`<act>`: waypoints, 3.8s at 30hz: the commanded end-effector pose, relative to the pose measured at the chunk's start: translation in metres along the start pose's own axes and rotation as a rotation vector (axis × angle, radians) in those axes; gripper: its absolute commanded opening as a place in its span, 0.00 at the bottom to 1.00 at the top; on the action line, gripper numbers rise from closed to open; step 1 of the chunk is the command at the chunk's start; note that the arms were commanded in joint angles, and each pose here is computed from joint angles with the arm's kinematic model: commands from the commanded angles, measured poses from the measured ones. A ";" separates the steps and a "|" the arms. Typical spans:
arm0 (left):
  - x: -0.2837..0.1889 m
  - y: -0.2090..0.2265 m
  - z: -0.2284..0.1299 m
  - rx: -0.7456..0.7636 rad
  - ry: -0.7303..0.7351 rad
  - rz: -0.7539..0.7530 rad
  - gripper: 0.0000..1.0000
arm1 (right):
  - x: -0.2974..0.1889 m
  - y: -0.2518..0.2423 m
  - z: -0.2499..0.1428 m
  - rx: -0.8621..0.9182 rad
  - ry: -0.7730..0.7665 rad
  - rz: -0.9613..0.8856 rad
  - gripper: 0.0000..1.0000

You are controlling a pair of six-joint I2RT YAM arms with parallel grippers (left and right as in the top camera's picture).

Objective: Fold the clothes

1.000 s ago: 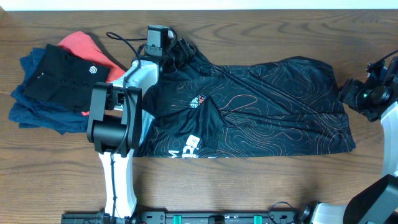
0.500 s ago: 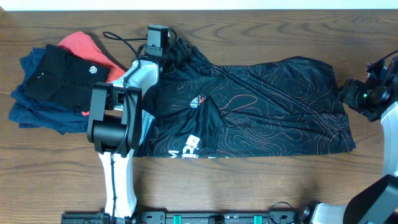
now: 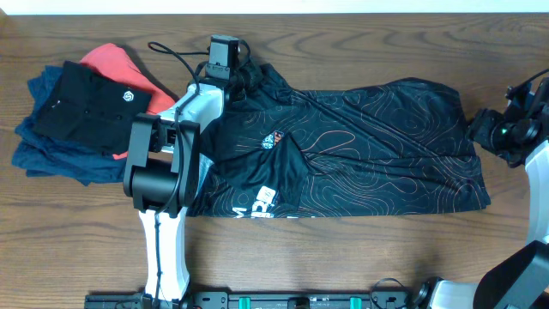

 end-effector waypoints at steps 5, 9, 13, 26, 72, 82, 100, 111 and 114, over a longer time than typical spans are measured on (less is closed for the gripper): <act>-0.036 -0.006 -0.015 0.234 0.120 0.014 0.06 | 0.008 0.004 0.017 -0.027 -0.060 0.008 0.66; -0.073 -0.013 -0.024 0.320 0.180 0.049 0.06 | 0.028 0.020 0.029 -0.103 -0.088 0.068 0.71; -0.093 -0.006 -0.033 0.298 0.224 0.120 0.06 | 0.065 0.035 0.040 -0.187 -0.116 0.094 0.76; -0.098 0.004 -0.045 0.274 0.280 0.158 0.06 | 0.172 0.039 0.078 -0.251 -0.307 0.110 0.79; -0.158 -0.015 -0.060 0.293 0.341 0.161 0.06 | 0.069 0.004 0.082 -0.096 -0.275 -0.078 0.01; -0.197 0.013 -0.107 0.199 0.563 0.303 0.06 | 0.031 -0.038 0.015 -0.046 -0.016 -0.299 0.01; -0.242 0.034 -0.148 0.127 0.796 0.434 0.06 | 0.014 -0.065 -0.040 -0.026 0.217 -0.472 0.01; -0.246 0.043 -0.154 0.122 0.821 0.474 0.06 | 0.011 -0.070 -0.041 -0.030 0.222 -0.503 0.01; -0.246 0.047 -0.160 0.120 0.841 0.484 0.06 | 0.011 -0.070 -0.043 -0.024 0.231 -0.508 0.01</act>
Point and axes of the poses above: each gripper's point midway between its finger pads, its own x axis out along the fingers, its own y axis along the line the jaws close on, z = x × y, the point moved 1 cm from there along -x, back along the fingers, and after that the axes turned 2 degrees about -x, right-handed, at the moved point
